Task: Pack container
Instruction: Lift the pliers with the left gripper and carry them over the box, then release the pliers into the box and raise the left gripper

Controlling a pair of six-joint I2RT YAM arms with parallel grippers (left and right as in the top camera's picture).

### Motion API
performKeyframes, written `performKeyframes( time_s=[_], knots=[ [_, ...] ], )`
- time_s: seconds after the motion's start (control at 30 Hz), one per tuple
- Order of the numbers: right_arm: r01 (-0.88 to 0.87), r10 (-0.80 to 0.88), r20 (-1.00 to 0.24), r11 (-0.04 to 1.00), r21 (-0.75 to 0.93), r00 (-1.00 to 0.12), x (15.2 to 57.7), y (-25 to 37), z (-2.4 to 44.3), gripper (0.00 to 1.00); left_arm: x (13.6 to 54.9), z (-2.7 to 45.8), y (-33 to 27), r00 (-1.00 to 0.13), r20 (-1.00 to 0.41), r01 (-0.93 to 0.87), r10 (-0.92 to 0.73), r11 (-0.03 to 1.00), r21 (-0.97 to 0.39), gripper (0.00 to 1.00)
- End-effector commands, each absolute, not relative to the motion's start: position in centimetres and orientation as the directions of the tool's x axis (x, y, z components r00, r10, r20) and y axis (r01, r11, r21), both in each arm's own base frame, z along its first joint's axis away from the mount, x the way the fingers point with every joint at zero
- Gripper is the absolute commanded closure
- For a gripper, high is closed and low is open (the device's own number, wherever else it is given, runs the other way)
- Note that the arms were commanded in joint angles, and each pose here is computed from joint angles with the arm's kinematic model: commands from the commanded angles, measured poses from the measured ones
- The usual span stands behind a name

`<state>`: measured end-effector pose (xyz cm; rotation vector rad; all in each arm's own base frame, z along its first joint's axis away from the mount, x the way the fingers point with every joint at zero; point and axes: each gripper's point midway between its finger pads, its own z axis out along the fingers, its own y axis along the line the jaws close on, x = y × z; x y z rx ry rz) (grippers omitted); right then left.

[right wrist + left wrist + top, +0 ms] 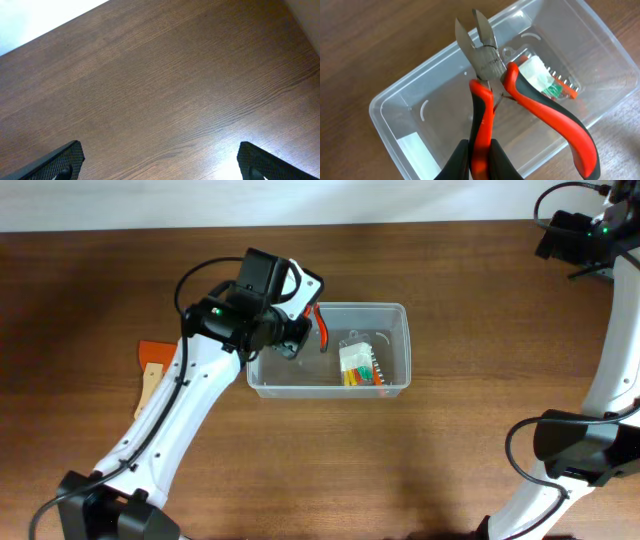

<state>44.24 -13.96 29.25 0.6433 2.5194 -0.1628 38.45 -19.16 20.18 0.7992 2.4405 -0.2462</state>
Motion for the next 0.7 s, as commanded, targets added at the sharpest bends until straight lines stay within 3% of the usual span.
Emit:
performKeyframes(
  time_s=[0.0, 0.67],
  knots=[
    [0.473, 0.401, -0.546, 0.881, 0.010, -0.735, 44.2, -13.9, 30.2, 0.01, 39.2, 20.1, -19.7, -0.671, -0.569, 0.587, 0.476, 0.809, -0.016, 0.98],
    [0.473, 0.401, -0.546, 0.881, 0.010, -0.735, 44.2, -13.9, 30.2, 0.01, 37.5, 8.3, -19.1, -0.807, -0.241, 0.572, 0.540, 0.815, -0.092, 0.98]
  ],
)
